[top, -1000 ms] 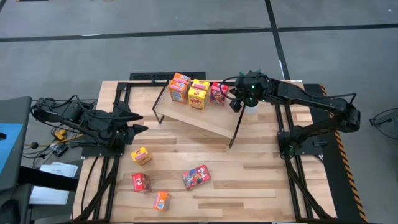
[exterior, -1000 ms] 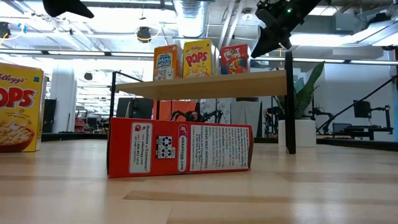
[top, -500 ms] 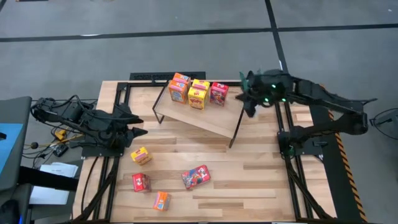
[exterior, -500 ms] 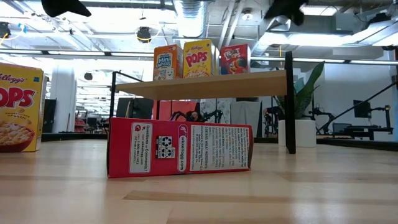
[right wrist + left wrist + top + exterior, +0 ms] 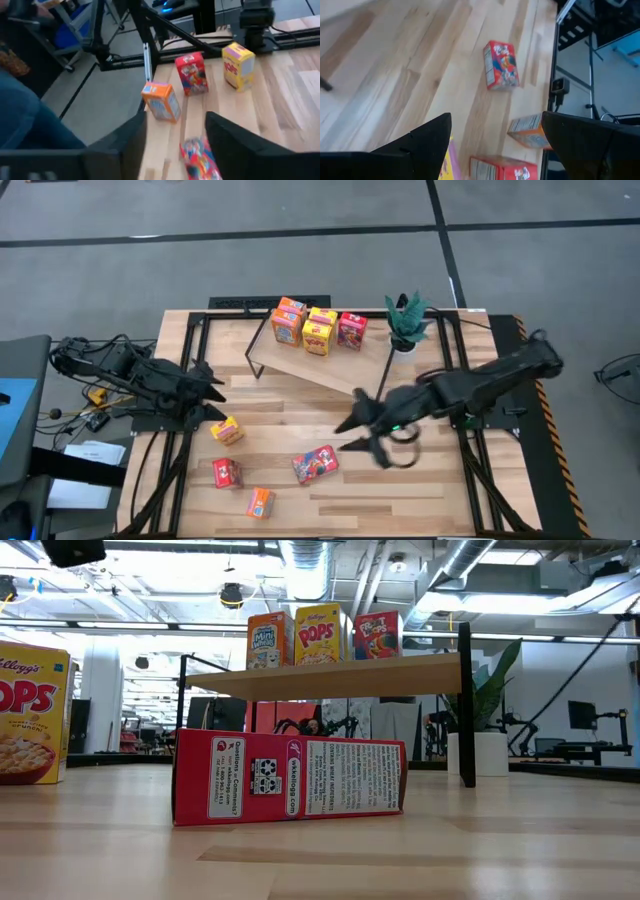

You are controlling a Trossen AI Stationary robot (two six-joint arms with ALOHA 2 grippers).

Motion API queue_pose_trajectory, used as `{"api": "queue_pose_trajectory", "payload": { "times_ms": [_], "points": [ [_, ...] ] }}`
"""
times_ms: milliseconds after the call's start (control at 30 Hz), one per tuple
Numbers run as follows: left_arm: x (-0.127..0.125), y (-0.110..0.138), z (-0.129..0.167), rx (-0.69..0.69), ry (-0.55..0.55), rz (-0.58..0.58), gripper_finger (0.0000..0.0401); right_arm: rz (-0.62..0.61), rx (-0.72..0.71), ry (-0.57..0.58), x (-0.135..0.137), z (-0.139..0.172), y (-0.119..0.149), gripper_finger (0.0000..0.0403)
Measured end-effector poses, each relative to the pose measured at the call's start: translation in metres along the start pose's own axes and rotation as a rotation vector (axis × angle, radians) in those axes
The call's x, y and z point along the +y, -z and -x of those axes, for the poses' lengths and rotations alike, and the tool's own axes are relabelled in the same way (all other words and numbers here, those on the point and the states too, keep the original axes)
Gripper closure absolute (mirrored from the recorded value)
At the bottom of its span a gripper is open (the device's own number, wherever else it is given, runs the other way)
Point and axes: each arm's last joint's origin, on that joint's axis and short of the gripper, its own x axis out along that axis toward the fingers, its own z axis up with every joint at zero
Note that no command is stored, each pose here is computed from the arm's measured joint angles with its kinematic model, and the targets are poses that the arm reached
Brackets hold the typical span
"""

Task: Stack cereal on shelf
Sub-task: Put the left red cereal box aligned with the other red cereal box on the shelf

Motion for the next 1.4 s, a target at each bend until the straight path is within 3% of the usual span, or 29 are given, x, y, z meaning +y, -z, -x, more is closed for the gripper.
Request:
{"api": "queue_pose_trajectory", "payload": {
  "times_ms": [100,267,433,633,833,1200,1400],
  "points": [
    [0.002,0.002,0.000,0.023,-0.022,0.014,0.0101,-0.026,-0.003,0.014,0.001,-0.036,-0.006,0.0129],
    [0.003,0.006,0.000,0.074,-0.018,0.010,0.0101,0.056,0.050,0.016,0.011,-0.095,-0.012,0.0110],
    [-0.004,0.014,-0.002,0.195,0.054,0.015,0.0101,0.082,0.168,0.044,0.020,-0.119,-0.024,0.0107],
    [-0.028,0.035,-0.017,0.386,0.074,-0.037,0.0101,0.066,0.243,0.038,0.042,-0.114,-0.034,0.0107],
    [-0.053,0.076,-0.036,0.534,-0.098,-0.131,0.0101,0.010,0.289,0.085,0.057,-0.098,-0.030,0.0107],
    [-0.086,0.162,-0.061,0.350,-0.375,-0.208,0.0101,-0.046,0.320,0.091,0.068,-0.094,-0.023,0.0107],
    [-0.093,0.204,-0.093,0.341,-0.492,-0.244,0.0101,-0.054,0.310,0.117,0.059,-0.095,-0.026,0.0107]
  ]
}}
